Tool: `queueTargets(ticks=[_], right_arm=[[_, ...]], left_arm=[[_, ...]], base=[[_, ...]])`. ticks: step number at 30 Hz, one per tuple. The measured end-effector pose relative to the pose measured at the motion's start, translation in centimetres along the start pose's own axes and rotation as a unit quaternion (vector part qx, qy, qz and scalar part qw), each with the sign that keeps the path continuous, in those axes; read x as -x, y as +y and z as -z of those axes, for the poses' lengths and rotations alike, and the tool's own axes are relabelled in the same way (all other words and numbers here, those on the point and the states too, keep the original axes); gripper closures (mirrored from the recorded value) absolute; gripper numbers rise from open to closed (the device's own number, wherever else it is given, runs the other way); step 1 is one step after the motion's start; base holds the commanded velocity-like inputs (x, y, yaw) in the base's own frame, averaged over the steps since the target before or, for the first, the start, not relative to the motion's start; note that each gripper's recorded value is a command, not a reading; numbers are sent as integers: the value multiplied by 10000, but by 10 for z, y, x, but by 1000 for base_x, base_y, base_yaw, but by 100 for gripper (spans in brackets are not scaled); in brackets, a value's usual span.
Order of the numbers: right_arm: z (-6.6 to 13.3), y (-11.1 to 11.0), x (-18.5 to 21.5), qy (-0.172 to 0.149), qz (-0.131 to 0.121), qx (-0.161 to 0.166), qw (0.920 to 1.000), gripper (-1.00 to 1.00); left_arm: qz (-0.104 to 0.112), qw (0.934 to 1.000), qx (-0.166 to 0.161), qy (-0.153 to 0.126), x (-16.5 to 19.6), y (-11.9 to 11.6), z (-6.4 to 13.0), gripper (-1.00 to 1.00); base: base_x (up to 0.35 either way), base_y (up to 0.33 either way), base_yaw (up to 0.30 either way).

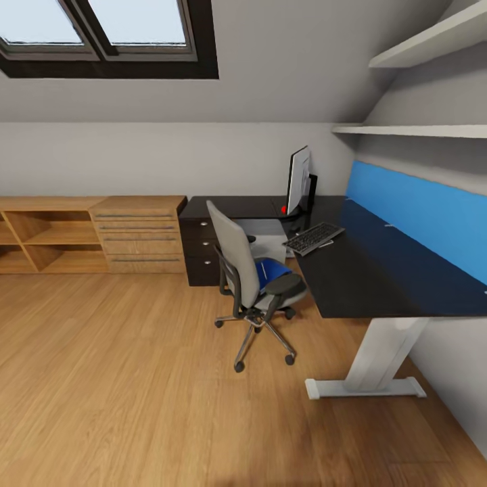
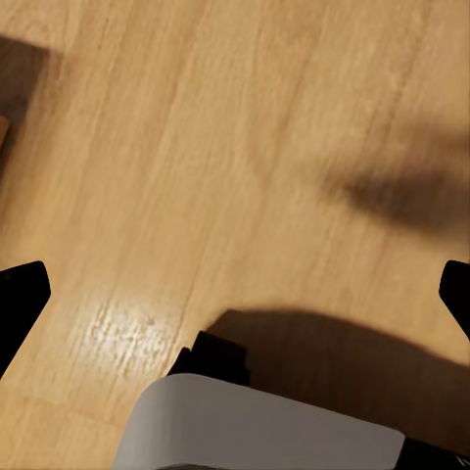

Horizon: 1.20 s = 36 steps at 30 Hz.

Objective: In the bedroom, organize the workspace by keeping the computer under the desk, ensuring the monitor is on the desk, placing the keyboard on the desk next to the monitor, placing the mouse on the desk next to the keyboard, moving the folder from the swivel chair onto the desk next to the mouse, stacking the notebook on top of the folder with the pen on top of the notebook, and positioning the swivel chair next to the desk.

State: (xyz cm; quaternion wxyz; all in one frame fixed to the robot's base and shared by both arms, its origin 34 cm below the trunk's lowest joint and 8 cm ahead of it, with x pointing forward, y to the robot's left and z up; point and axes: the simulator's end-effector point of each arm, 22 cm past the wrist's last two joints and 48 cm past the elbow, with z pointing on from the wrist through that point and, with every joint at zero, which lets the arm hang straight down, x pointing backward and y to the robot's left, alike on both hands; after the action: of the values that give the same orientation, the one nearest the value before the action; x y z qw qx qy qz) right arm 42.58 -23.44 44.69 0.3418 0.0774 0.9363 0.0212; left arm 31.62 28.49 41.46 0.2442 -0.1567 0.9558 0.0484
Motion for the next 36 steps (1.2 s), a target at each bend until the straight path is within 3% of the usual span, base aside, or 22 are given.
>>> queueTargets(ticks=[36], right_arm=[[-48,-6,-50,-13,4,14,10000,-100]], left_arm=[[5,10000,4,-42,-39,1,-57,-100]], base=[[0,0,0]])
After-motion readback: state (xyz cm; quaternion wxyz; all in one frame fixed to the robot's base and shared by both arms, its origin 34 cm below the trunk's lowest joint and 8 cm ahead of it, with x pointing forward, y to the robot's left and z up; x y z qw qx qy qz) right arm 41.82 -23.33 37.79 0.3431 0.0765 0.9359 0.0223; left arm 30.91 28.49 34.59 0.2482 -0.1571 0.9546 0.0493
